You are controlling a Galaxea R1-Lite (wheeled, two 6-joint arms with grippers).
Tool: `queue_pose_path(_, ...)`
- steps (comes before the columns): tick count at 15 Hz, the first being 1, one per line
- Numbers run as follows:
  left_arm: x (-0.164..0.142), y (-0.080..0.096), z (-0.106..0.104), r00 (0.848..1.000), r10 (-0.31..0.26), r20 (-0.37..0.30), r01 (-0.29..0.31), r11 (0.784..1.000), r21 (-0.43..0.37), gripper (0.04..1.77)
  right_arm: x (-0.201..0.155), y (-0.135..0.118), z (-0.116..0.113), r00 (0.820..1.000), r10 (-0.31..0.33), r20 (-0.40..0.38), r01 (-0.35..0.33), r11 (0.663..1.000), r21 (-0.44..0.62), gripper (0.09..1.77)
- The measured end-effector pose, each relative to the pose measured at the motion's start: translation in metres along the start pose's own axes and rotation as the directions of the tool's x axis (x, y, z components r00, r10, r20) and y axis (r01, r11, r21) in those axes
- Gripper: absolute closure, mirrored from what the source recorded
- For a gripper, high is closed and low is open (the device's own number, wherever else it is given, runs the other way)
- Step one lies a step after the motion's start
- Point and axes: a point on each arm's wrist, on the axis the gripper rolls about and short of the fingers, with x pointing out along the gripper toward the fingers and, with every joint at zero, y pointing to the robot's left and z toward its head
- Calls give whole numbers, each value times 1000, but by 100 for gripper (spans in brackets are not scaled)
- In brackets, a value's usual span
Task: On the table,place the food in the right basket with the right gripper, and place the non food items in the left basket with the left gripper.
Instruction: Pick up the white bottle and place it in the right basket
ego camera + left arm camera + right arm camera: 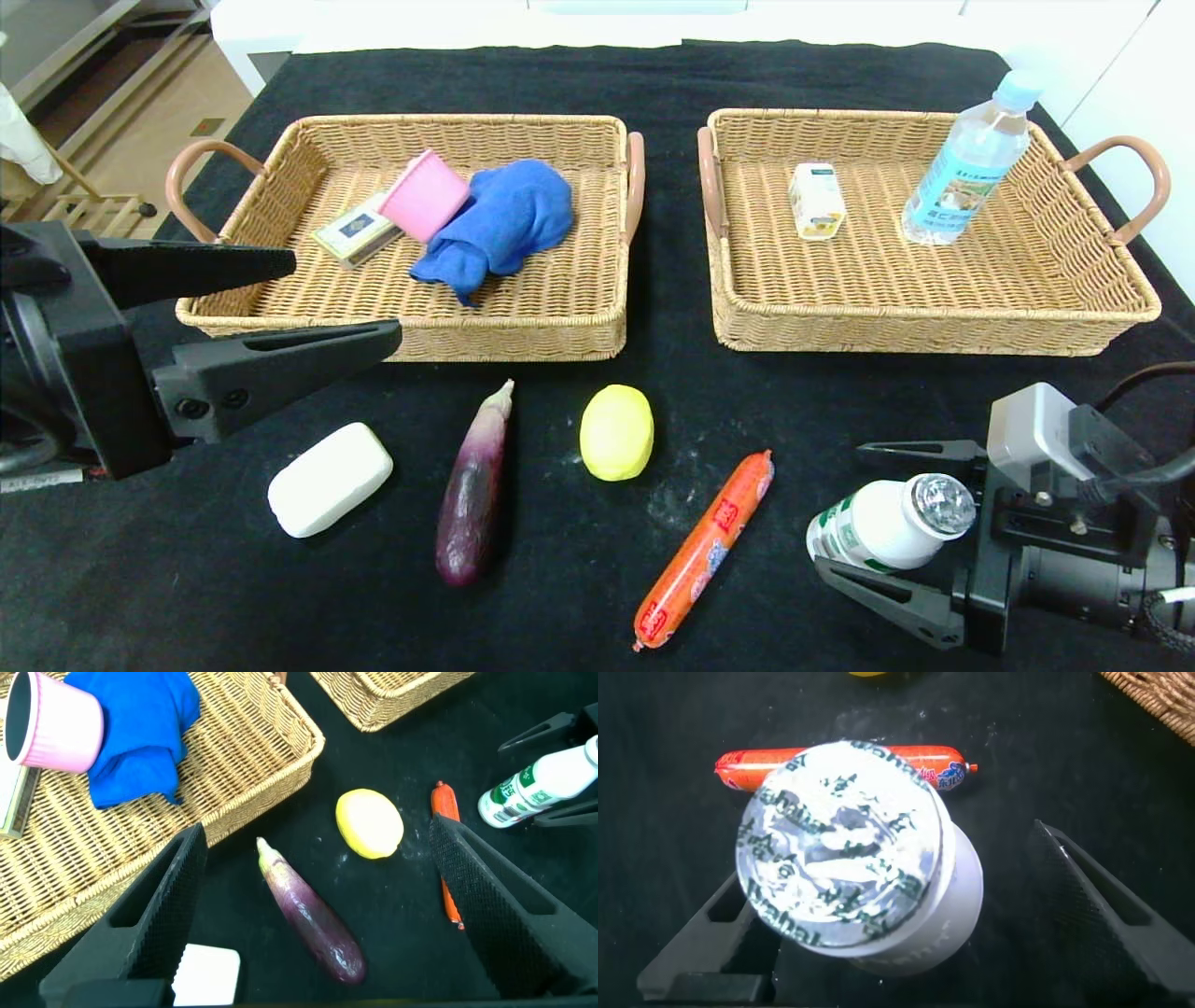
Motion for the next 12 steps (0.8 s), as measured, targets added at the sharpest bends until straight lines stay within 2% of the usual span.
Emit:
queue_pose_path(1, 0, 0, 0, 1000, 0, 0, 0, 1000, 0, 9, 0, 0, 0, 1000, 0, 0, 0, 1000, 0, 15)
queue_pose_path(2, 0, 0, 0, 1000, 1, 1, -1, 1000, 0, 9, 0, 0, 0, 1000, 0, 1, 0, 1000, 0, 23)
queue_pose_path(4, -1, 0, 0, 1000, 1, 2, -1, 1000, 1, 9, 0, 0, 1, 1000, 0, 3, 0, 1000, 7, 58)
queue_pose_path(6, -1, 0, 0, 1000, 1, 3, -1, 1000, 1, 9, 0, 0, 1, 1000, 1, 3, -1, 1000, 8, 84)
queue_pose_path(8, -1, 0, 0, 1000, 1, 3, -1, 1000, 1, 9, 0, 0, 1, 1000, 1, 3, -1, 1000, 8, 92)
queue_pose_path(12, -1, 0, 0, 1000, 0, 2, 0, 1000, 1, 9, 0, 0, 1, 1000, 3, 2, -3, 1000, 8, 93)
